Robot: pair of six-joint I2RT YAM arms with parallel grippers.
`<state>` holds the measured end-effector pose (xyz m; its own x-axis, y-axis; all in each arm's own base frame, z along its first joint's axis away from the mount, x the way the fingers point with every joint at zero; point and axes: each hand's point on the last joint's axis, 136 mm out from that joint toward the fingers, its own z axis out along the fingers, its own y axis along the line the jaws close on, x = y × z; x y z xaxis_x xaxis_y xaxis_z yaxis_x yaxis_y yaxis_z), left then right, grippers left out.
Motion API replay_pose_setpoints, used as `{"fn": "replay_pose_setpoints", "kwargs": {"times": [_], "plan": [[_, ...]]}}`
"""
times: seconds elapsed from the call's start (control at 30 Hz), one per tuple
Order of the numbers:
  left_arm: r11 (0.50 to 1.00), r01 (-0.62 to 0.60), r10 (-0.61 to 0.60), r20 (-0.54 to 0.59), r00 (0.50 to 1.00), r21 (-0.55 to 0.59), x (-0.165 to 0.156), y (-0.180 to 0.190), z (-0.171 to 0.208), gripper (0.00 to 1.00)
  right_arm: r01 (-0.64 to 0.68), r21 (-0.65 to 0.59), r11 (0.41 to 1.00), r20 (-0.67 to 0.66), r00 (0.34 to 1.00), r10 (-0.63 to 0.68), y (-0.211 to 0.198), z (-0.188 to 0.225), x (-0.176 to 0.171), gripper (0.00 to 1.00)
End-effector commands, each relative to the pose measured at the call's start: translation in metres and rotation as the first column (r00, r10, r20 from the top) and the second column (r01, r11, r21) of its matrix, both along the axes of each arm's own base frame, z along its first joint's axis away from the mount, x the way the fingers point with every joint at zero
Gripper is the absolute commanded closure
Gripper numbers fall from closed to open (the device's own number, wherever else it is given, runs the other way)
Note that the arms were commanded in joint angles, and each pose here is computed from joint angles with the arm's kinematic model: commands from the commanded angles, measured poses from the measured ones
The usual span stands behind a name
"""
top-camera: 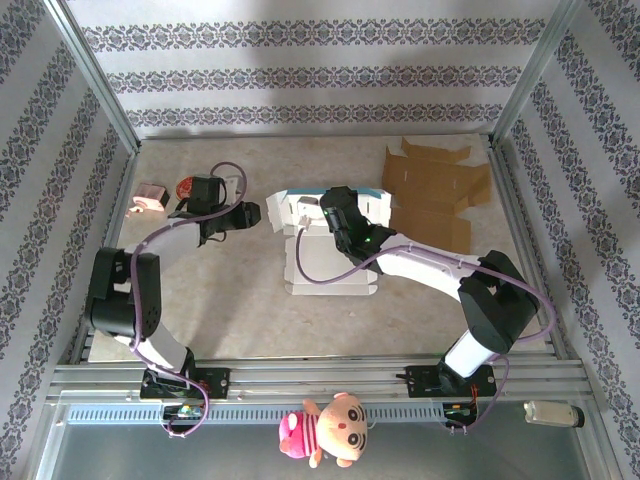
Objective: Fold the paper box
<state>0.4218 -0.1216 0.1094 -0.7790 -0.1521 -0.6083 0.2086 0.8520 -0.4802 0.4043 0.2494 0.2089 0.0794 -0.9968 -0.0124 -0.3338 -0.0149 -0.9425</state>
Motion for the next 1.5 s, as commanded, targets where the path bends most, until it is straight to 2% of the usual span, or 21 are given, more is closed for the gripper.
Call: {"fn": "replay_pose_setpoints", "kwargs": {"times": [0.0, 0.13, 0.23, 0.43, 0.7, 0.77, 0.87, 1.07, 1.47], "plan": [[0.982, 0.161, -0.150, 0.116, 0.982, -0.094, 0.007, -0.031, 0.027, 0.65, 0.018, 0.021, 1.000, 0.063, 0.998, -0.019, 0.004, 0.012, 0.005, 0.98], [0.971, 0.198, -0.183, 0.117, 0.976, -0.134, 0.007, -0.041, 0.027, 0.68, 0.019, 0.042, 0.999, 0.055, 0.998, -0.021, 0.006, 0.010, 0.005, 0.98], [0.947, 0.273, -0.250, 0.144, 0.958, -0.169, 0.001, -0.058, 0.032, 0.70, 0.020, 0.045, 0.999, 0.045, 0.999, -0.022, 0.008, 0.006, 0.005, 0.98], [0.922, 0.348, -0.316, 0.189, 0.930, -0.169, -0.006, -0.079, 0.038, 0.69, 0.026, 0.049, 0.998, 0.031, 0.999, -0.028, 0.011, -0.001, 0.004, 0.98], [0.916, 0.399, -0.382, 0.213, 0.899, -0.043, -0.005, -0.085, 0.021, 0.56, 0.024, 0.056, 0.998, -0.011, 1.000, -0.024, 0.013, -0.012, 0.004, 0.97], [0.911, 0.412, -0.397, 0.235, 0.887, -0.015, -0.005, -0.088, 0.021, 0.50, 0.025, 0.046, 0.999, -0.024, 0.999, -0.024, 0.013, -0.018, 0.003, 0.98], [0.905, 0.425, -0.416, 0.281, 0.865, 0.029, -0.006, -0.091, 0.021, 0.47, 0.025, 0.040, 0.999, -0.037, 0.999, -0.024, 0.012, -0.025, 0.003, 0.98], [0.888, 0.447, -0.455, 0.356, 0.816, 0.110, -0.010, -0.094, 0.017, 0.46, 0.017, 0.028, 0.999, -0.065, 0.998, -0.015, 0.011, -0.034, 0.000, 0.98], [0.884, 0.453, -0.466, 0.306, 0.830, 0.116, -0.025, -0.091, -0.009, 0.46, 0.009, -0.047, 0.999, -0.028, 1.000, -0.011, -0.003, -0.072, -0.008, 0.97]]}}
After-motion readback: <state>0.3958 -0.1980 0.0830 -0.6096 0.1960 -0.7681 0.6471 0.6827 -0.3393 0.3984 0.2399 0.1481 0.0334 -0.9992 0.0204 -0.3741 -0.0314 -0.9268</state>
